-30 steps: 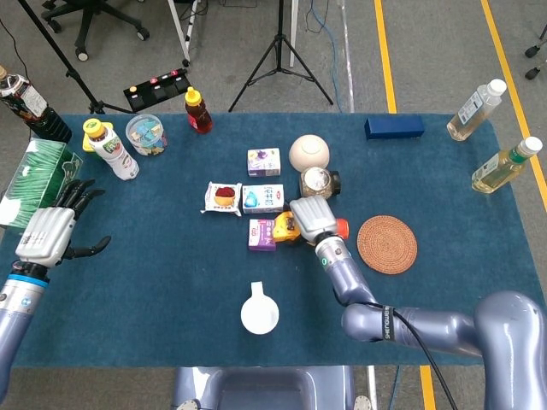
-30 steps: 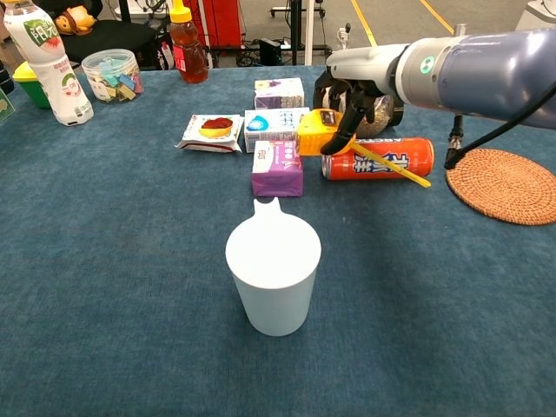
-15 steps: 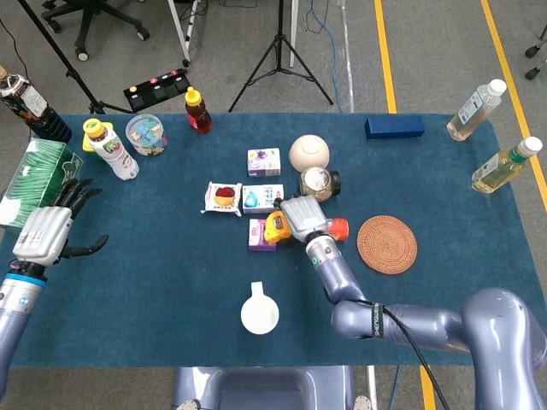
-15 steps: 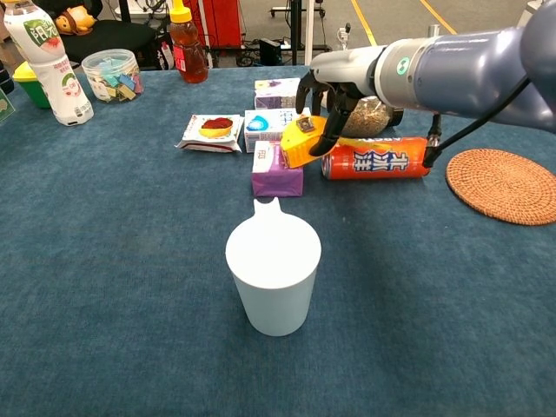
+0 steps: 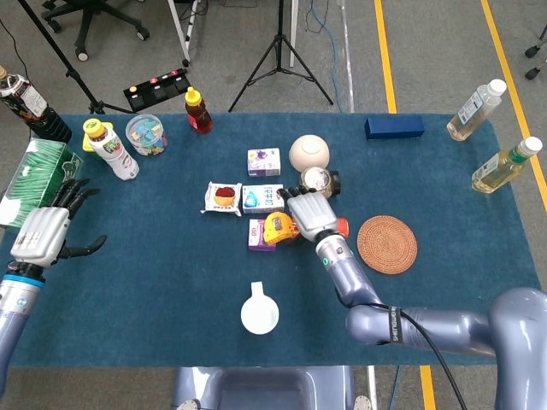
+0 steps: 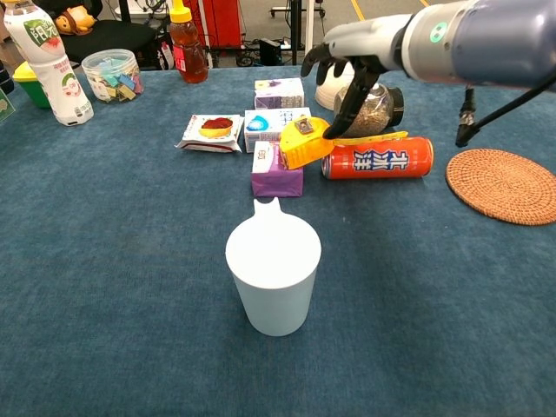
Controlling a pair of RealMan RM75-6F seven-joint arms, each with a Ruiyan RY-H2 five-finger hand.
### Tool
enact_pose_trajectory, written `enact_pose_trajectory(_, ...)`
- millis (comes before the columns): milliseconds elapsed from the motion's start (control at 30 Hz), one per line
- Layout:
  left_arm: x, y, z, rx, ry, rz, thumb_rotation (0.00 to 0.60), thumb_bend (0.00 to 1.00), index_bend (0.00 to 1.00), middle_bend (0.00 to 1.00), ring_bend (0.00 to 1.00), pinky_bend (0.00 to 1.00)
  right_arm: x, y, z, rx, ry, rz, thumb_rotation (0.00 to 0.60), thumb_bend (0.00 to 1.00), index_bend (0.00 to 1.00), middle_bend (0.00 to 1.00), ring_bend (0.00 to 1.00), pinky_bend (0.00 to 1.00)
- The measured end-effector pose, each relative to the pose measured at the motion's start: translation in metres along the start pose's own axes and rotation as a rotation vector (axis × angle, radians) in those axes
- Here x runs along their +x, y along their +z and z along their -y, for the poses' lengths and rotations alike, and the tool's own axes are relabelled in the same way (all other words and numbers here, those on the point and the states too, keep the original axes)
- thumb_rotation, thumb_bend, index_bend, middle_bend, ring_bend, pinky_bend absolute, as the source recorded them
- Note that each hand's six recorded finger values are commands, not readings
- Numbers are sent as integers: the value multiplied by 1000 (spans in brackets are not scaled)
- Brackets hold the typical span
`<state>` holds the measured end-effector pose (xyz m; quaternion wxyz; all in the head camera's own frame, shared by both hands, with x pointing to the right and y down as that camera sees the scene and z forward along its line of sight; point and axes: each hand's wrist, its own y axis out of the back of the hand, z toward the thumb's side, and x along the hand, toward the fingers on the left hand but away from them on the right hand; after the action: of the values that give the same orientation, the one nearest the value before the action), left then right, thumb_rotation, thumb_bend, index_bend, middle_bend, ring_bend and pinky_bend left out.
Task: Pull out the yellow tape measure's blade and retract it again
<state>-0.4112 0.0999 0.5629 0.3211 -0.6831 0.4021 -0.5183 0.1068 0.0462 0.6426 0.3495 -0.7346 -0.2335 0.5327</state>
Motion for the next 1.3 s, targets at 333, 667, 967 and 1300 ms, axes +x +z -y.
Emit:
enact_pose_trajectory(333, -14, -21, -4, 12, 61, -46, 551, 249, 394, 153, 78, 375, 28, -44, -36, -57, -193, 41, 509, 239, 483, 438, 423, 462)
enact_pose_trajectory(667, -33, -33, -5, 69, 128, -31, 600, 275, 534, 321, 219, 440, 72, -108, -31, -28, -301, 99, 509, 259, 656, 666, 692, 712)
enact_pose_trajectory(967, -57, -48, 5, 81, 126, -68, 600, 278, 553, 351, 251, 451, 113, -163, -15, -40, -320, 214, 510, 264, 677, 666, 678, 710)
enact_pose_trajectory(1300, -65, -53, 18, 43, 91, -100, 600, 278, 554, 363, 251, 451, 154, -208, 1, -11, -333, 331, 506, 265, 683, 668, 659, 692)
